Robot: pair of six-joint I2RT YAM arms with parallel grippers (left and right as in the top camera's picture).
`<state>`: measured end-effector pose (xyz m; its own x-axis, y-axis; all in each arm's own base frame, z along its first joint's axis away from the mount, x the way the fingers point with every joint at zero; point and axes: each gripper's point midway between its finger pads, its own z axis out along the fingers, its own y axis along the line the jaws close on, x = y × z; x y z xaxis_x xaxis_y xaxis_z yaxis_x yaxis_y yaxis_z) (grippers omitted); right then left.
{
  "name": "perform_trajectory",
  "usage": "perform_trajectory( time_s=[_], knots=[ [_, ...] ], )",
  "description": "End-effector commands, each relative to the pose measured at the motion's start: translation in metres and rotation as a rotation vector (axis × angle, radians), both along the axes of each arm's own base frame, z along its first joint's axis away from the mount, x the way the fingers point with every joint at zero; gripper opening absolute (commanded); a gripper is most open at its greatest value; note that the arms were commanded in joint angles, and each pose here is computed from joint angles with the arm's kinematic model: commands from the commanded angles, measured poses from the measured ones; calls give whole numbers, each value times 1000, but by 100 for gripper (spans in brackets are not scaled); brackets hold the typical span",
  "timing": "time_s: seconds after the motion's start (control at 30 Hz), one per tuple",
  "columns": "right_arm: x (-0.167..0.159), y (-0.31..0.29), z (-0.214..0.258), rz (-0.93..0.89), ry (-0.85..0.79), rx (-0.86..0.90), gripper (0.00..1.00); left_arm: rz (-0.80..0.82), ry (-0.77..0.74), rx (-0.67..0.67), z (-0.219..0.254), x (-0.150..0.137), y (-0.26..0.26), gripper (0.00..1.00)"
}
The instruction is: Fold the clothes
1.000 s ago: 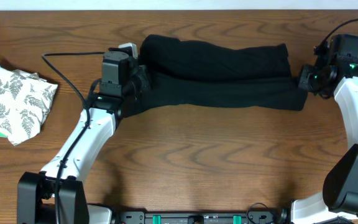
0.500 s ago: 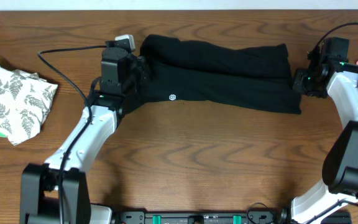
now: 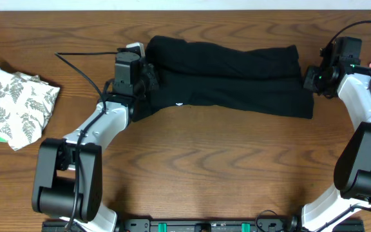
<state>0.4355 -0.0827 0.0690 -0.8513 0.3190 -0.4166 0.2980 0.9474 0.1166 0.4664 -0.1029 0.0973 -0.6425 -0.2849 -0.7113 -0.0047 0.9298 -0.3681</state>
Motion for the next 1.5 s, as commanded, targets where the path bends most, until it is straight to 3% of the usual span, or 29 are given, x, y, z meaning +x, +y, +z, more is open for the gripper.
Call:
perform_trajectory(
  time_s=[0.0, 0.03, 0.07, 0.17, 0.33, 0.4, 0.47, 0.53, 0.83, 1.03, 1.33, 1.47],
  knots=[
    [0, 3, 0, -2, 3, -8, 39, 24, -29, 41, 6, 7, 9, 73],
    [0, 4, 0, -2, 4, -8, 40, 18, -32, 51, 7, 7, 9, 84],
    [0, 4, -1, -2, 5, -8, 40, 19, -29, 56, 6, 7, 10, 87],
    [-1, 4, -1, -1, 11, -6, 38, 27, -13, 59, 4, 5, 14, 88],
    [1, 15, 0, 29, -1, 50, 18, -21, -42, 28, 23, 0, 0, 83],
    [6, 38, 2, 141, -32, 120, 4, -51, -61, 19, 32, -3, -12, 53],
    [8, 61, 2, 242, -45, 168, 1, -79, -60, 18, 33, -7, -24, 19],
    [7, 75, -5, 299, -33, 176, 1, -111, -50, 30, 27, -11, -35, 6],
    [9, 87, -60, 305, 69, 125, 1, -149, -14, 46, -13, -6, -53, 6],
    [4, 77, -85, 241, 126, 119, 1, -152, 64, 81, -63, -5, -50, 6],
    [-11, 34, -93, 92, 209, -10, 1, -22, 248, 189, -123, -20, 4, 6],
    [-12, 31, -93, 77, 210, 1, 8, 15, 303, 193, -130, -27, 24, 6]
  ],
)
